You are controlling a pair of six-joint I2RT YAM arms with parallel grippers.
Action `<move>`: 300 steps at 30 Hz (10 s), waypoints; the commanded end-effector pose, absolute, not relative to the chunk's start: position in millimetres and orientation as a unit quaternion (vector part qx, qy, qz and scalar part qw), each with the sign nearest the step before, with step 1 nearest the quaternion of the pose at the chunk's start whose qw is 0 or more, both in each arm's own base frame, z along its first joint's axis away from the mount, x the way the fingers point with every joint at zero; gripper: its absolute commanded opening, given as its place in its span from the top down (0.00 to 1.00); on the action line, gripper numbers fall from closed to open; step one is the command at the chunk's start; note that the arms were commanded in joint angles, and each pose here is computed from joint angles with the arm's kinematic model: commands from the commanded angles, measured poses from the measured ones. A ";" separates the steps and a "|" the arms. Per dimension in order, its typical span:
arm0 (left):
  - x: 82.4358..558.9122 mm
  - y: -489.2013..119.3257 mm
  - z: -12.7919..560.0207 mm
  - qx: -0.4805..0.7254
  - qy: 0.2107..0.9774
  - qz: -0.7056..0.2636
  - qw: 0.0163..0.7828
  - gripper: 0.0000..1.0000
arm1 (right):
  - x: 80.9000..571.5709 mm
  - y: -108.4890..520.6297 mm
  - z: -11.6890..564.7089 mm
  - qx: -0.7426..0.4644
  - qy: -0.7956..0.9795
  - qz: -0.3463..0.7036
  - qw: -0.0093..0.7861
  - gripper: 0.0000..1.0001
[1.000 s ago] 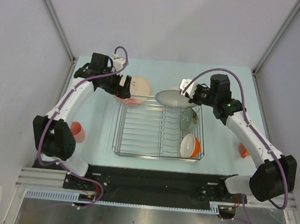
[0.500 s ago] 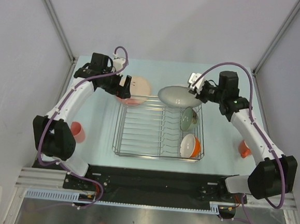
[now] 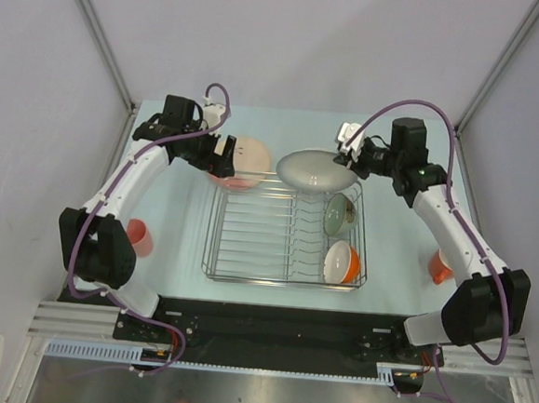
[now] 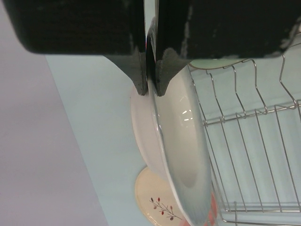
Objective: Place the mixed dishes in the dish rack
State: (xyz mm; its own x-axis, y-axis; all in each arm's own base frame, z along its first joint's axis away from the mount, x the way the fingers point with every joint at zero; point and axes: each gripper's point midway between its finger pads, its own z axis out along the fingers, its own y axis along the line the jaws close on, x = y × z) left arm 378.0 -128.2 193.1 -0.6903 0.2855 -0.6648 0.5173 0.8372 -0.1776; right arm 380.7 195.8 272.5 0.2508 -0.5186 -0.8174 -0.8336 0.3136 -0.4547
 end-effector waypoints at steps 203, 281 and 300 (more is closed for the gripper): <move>455.3 8.9 10.8 0.194 0.956 0.074 0.208 0.00 | 454.4 367.3 160.3 -0.277 0.810 0.007 0.516 0.24; 384.0 -14.8 1.5 0.193 0.948 -0.220 0.127 0.38 | 379.5 587.0 99.8 -0.173 0.814 0.479 0.279 0.67; 399.9 -66.0 6.8 0.200 0.926 -0.295 0.125 0.39 | 326.2 617.8 165.5 -0.241 0.693 0.638 0.234 0.64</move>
State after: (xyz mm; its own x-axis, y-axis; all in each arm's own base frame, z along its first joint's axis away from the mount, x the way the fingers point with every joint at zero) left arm 377.3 55.9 18.3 -0.9455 0.2726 -0.1783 0.3029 0.9371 -0.1734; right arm 448.1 531.8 55.8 -0.7842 0.0857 -0.6145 -0.4295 0.6399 0.6373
